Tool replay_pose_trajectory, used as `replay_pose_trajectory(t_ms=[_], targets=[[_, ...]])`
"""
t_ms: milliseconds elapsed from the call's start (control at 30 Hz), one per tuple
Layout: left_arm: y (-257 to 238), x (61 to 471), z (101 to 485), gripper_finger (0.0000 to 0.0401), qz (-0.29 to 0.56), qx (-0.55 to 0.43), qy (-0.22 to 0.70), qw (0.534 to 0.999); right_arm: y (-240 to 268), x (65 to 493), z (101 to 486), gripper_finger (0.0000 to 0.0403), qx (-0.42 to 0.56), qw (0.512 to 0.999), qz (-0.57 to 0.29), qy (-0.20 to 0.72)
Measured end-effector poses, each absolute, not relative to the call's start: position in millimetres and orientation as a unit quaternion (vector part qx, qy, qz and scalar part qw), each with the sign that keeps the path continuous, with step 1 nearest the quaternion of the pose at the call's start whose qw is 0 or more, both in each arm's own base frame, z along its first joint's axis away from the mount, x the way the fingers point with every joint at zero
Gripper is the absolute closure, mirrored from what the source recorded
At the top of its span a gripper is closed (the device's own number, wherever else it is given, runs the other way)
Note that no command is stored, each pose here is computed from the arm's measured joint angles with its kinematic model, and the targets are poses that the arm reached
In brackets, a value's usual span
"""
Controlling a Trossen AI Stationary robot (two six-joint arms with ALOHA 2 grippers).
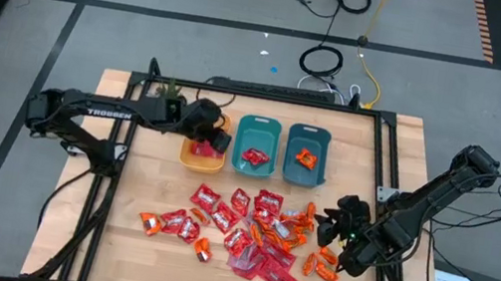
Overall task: Sort candy
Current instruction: Put the red candy into the top center green bin
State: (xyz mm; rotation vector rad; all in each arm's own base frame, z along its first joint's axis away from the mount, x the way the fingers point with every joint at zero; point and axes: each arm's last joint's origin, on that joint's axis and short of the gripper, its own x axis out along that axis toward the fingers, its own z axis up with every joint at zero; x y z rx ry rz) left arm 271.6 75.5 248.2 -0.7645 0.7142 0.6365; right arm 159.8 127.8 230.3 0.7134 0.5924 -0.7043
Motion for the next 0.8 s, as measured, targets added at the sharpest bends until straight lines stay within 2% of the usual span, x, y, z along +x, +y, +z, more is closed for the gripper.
replay_pose_trajectory(t_ms=[567,700,800], targets=[[-23,283,249,0.0240,0.152,-0.294,0.392,0.858,129,161,230,0.0222,0.281,0.856,-0.304,0.309],[-37,287,242,0.0240,0.117,-0.231,0.410,0.875,129,161,230,0.0222,0.275,0.858,-0.301,0.311],[-51,294,230,0.0240,0.067,-0.141,0.432,0.888,129,161,231,0.0222,0.268,0.861,-0.297,0.313]])
